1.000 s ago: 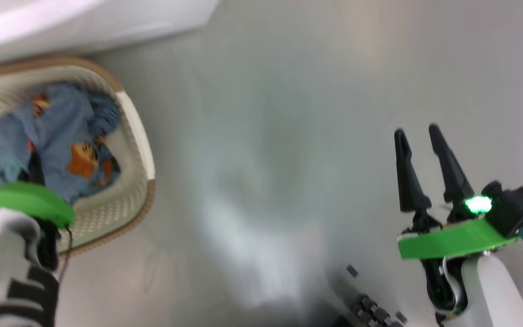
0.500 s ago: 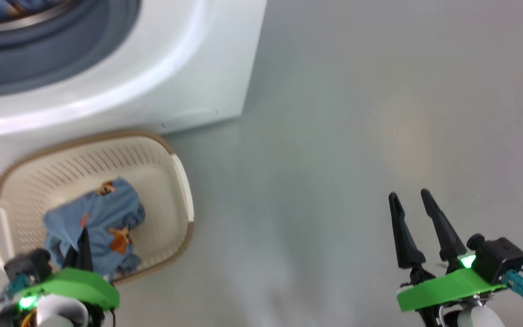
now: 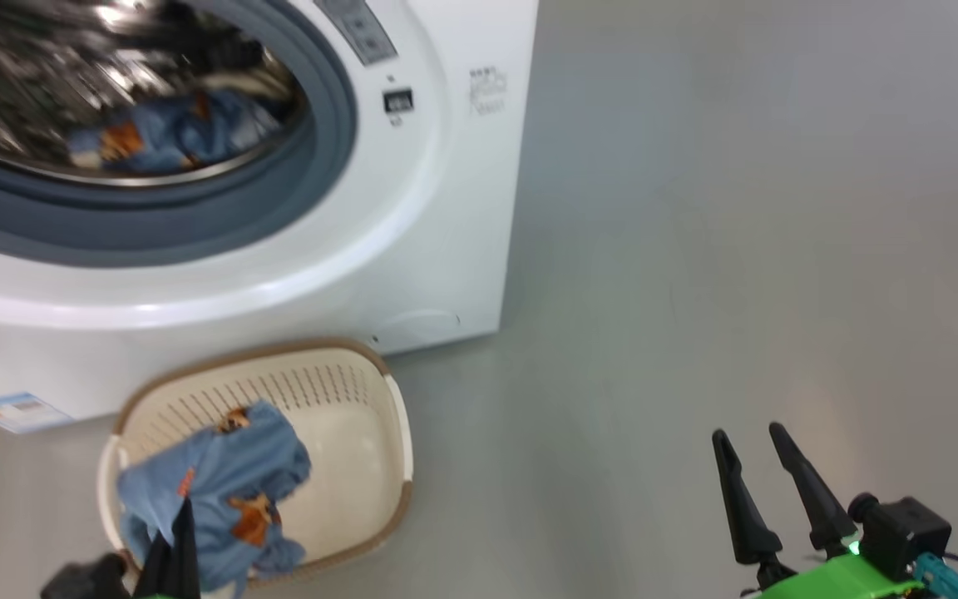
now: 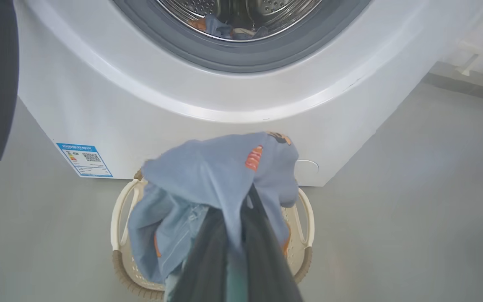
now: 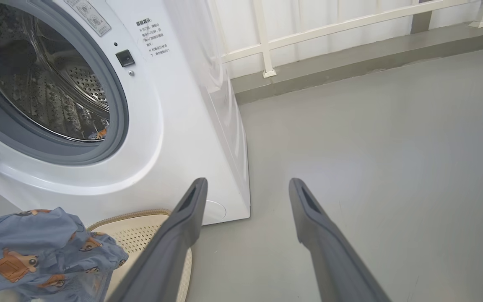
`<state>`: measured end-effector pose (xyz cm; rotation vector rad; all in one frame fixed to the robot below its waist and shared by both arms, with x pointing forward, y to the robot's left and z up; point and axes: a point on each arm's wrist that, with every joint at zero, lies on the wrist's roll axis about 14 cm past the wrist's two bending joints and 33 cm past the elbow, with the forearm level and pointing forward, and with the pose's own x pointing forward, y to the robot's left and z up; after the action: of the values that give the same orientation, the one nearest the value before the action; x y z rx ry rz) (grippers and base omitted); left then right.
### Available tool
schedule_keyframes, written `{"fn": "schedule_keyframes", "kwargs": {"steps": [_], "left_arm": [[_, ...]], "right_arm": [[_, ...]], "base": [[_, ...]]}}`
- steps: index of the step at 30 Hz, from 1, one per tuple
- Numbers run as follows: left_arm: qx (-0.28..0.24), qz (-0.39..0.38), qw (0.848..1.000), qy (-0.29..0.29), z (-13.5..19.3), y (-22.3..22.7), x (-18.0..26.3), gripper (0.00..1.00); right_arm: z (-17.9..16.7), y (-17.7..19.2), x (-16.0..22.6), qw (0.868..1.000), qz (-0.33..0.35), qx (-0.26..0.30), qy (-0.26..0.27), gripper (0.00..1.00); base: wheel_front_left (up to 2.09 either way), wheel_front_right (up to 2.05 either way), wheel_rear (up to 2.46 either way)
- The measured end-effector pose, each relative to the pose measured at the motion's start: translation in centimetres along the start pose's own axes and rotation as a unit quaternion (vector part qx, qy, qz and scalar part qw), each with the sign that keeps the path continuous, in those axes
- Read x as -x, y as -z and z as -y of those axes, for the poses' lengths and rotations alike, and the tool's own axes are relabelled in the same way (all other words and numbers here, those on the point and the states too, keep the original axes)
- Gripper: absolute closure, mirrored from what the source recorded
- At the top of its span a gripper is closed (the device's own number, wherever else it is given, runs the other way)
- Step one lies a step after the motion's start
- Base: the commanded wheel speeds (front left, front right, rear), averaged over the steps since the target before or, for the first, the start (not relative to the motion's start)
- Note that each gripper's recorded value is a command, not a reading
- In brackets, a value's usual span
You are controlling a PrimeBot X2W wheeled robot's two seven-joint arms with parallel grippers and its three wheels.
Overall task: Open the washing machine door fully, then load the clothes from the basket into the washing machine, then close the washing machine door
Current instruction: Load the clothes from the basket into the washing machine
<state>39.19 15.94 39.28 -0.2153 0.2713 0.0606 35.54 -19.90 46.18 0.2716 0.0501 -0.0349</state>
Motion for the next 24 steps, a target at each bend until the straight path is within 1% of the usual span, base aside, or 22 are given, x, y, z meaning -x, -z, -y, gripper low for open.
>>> {"fn": "schedule_keyframes", "kwargs": {"steps": [1,7,11,14,17,24], "left_arm": [[0.000,0.000,1.000,0.000,0.0,0.0,0.0,1.00],[-0.008,0.048,0.999,-0.001,0.5,-2.8,3.1,1.00],[-0.007,0.067,0.998,-0.016,-0.2,-3.7,5.3,1.00],[-0.004,0.098,0.995,-0.026,-0.6,-5.4,6.5,1.00],[-0.001,0.126,0.991,-0.033,-0.9,-7.0,7.7,1.00],[-0.002,0.161,0.986,-0.043,-1.7,-8.6,10.0,1.00]], "right_arm": [[0.0,0.0,0.0,1.000,0.000,0.000,0.000,0.00],[-1.1,-0.9,1.3,1.000,0.014,0.000,-0.020,0.00],[-1.4,-1.0,2.5,1.000,0.016,0.000,-0.027,0.00],[-1.7,-1.2,3.1,0.999,0.021,0.000,-0.034,0.00],[-2.1,-1.9,3.3,0.999,0.032,0.001,-0.041,0.00],[-2.7,-2.6,3.8,0.998,0.046,0.001,-0.052,0.00]], "base": [[0.00,0.00,0.00],[0.00,0.00,0.00],[0.00,0.00,0.00],[0.00,0.00,0.00],[0.00,0.00,0.00],[0.00,0.00,0.00]]}}
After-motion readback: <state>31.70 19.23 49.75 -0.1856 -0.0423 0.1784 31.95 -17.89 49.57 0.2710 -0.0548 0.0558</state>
